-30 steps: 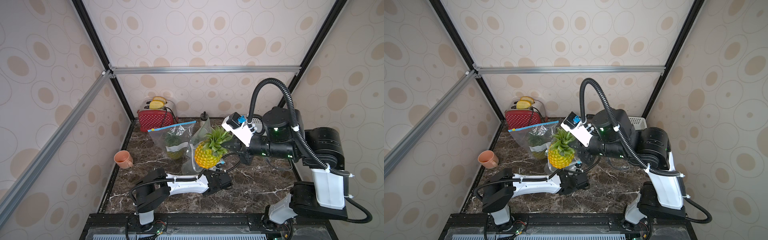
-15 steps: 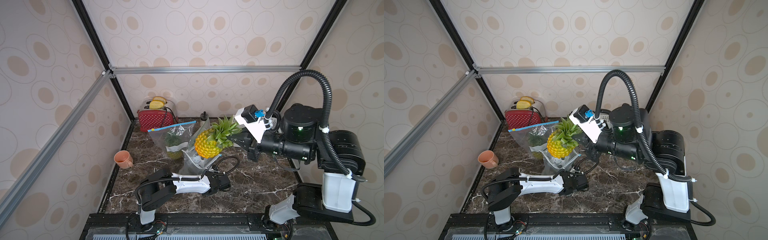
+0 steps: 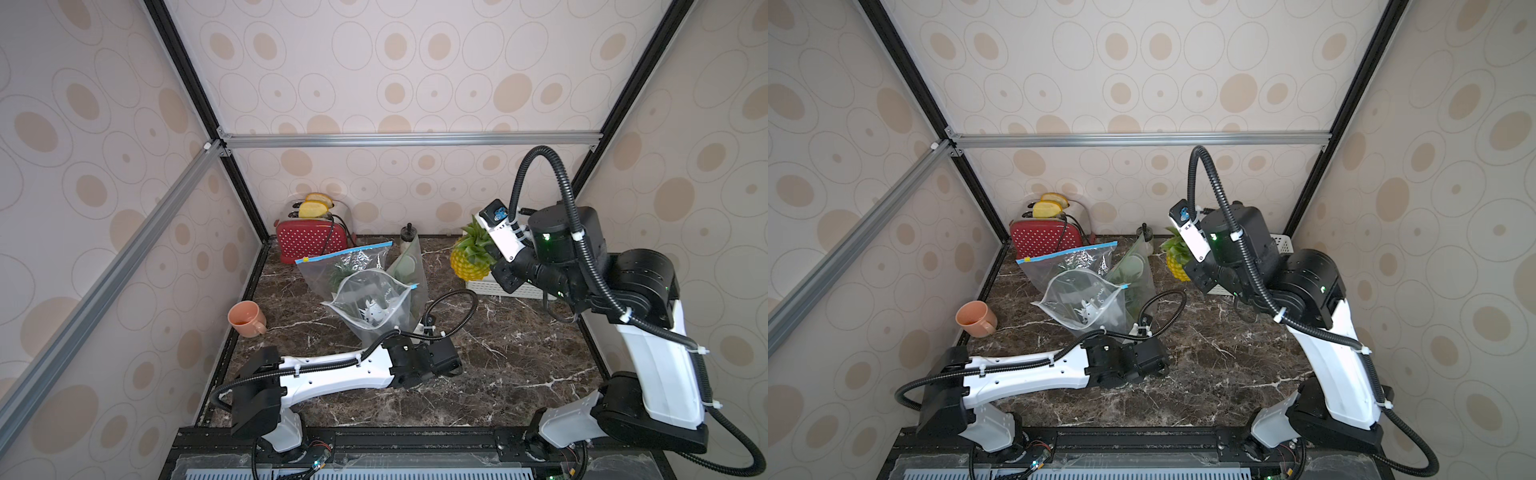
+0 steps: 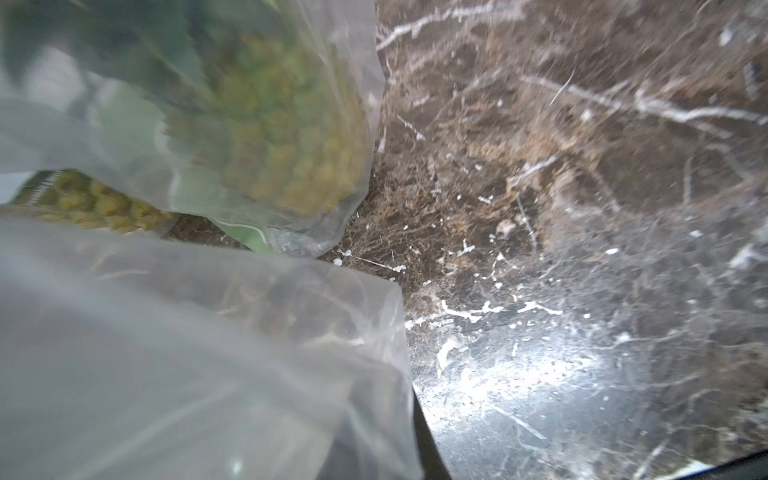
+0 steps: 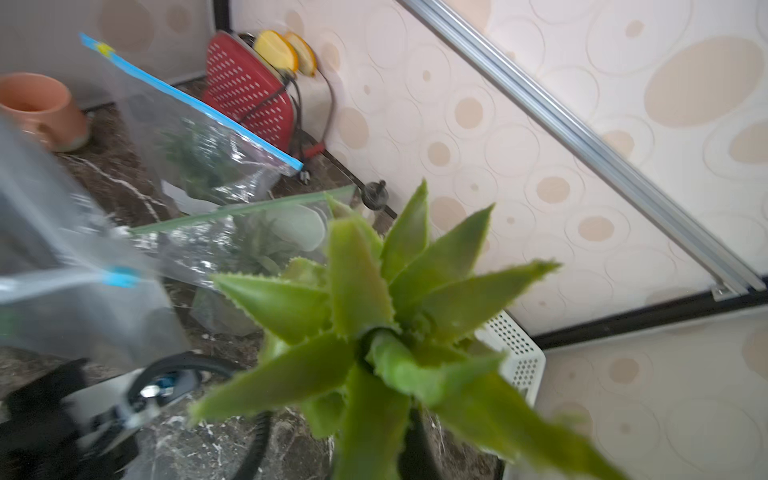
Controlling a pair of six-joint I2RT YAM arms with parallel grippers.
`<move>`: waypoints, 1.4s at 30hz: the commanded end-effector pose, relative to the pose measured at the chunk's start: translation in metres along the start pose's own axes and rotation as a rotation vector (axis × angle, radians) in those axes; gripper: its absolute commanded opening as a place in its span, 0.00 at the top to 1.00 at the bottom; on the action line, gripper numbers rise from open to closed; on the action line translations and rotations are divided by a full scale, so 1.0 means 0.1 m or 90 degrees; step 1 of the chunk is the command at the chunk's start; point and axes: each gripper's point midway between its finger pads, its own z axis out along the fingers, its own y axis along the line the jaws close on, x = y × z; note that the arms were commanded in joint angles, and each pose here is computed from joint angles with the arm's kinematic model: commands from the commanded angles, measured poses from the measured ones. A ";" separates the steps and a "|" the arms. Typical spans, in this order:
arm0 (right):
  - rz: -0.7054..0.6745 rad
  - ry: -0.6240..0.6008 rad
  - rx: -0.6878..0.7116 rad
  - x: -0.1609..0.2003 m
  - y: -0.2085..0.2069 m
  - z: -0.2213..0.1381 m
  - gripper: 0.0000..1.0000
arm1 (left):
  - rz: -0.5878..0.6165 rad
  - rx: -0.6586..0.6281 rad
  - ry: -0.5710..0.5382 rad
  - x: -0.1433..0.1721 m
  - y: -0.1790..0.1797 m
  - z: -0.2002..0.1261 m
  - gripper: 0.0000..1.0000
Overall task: Open the zip-top bag and take out the pineapple
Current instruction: Place the zipper food storage bag at the center of the board, then place the pineapple in the basket.
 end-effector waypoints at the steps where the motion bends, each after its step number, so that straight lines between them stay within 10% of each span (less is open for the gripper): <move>1: 0.057 -0.025 0.064 0.00 -0.40 0.07 1.00 | -0.048 -0.070 -0.013 -0.06 0.42 -0.34 0.87; 19: 0.346 0.092 0.118 1.10 -1.77 2.37 1.00 | -0.340 -0.263 -0.003 0.09 2.41 -0.65 0.86; 42: 0.415 0.140 0.053 1.64 -1.84 3.93 1.00 | -0.418 -0.287 0.126 0.26 2.86 0.21 0.85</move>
